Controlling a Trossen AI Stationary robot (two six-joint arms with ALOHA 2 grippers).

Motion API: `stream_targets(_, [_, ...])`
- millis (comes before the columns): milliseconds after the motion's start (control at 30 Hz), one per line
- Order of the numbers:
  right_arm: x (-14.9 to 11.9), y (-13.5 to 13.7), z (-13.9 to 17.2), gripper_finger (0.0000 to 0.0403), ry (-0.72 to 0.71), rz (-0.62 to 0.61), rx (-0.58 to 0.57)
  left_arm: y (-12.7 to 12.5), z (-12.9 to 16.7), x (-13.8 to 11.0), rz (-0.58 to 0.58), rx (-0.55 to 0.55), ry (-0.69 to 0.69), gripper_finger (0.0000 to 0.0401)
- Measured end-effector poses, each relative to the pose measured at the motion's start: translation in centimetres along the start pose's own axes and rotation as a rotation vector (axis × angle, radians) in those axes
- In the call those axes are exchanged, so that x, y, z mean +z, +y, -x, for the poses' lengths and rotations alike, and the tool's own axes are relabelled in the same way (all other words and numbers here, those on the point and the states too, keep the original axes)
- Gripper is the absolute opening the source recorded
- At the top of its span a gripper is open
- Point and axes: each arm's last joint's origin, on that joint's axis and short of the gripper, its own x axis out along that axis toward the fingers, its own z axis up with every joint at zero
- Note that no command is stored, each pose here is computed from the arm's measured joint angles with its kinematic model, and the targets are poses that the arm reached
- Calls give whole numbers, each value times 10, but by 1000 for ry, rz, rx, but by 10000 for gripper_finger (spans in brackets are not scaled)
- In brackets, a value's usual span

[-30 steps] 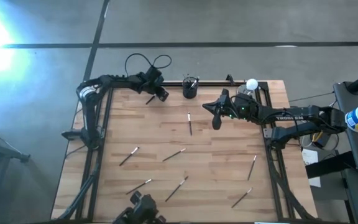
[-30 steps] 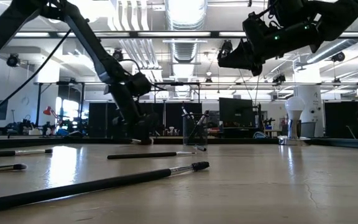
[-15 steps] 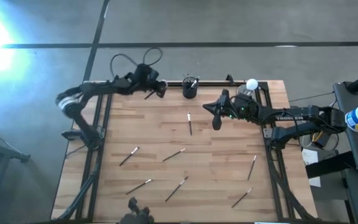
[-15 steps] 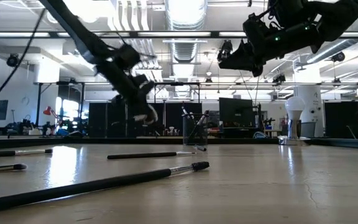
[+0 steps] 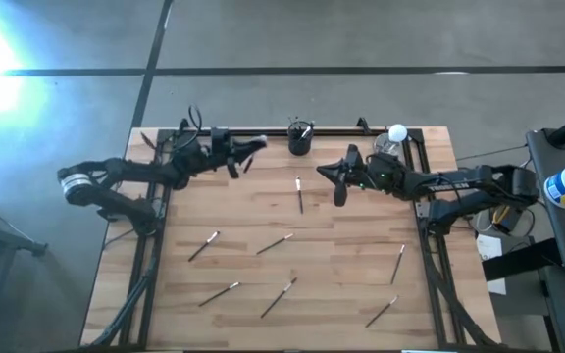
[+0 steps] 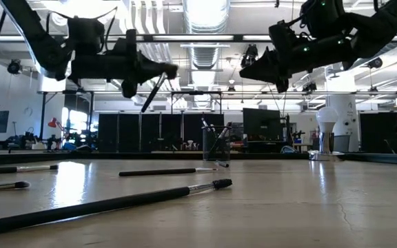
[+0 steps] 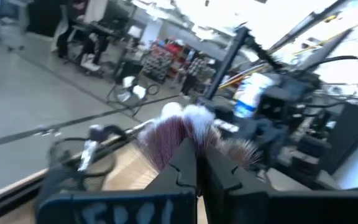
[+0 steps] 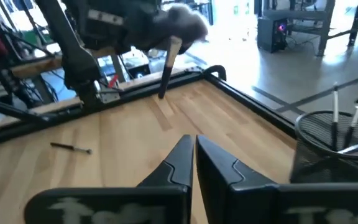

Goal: Put items in baskets/containers
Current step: Put the black highlighter brush into the black pen holder

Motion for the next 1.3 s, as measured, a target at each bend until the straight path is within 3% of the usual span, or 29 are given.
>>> stream_targets(267, [1,5,-37,83,-23,-56,172,-24,-20,11,-39,-128,-37,1])
stream_targets(500, [18,14,-80,150,-77,-60,293,-45,-33,21,-67,-218,-66,0])
stream_targets(800, [45,23,-117,194,-159,-22,316,-57,-37,22,-68,-261,-71,0])
stream_targets(1033, [54,26,-131,169,-190,13,323,-57,-36,21,-67,-262,-69,0])
stream_targets(1300, [51,28,-134,52,-178,20,329,-56,-36,20,-54,-259,-62,7])
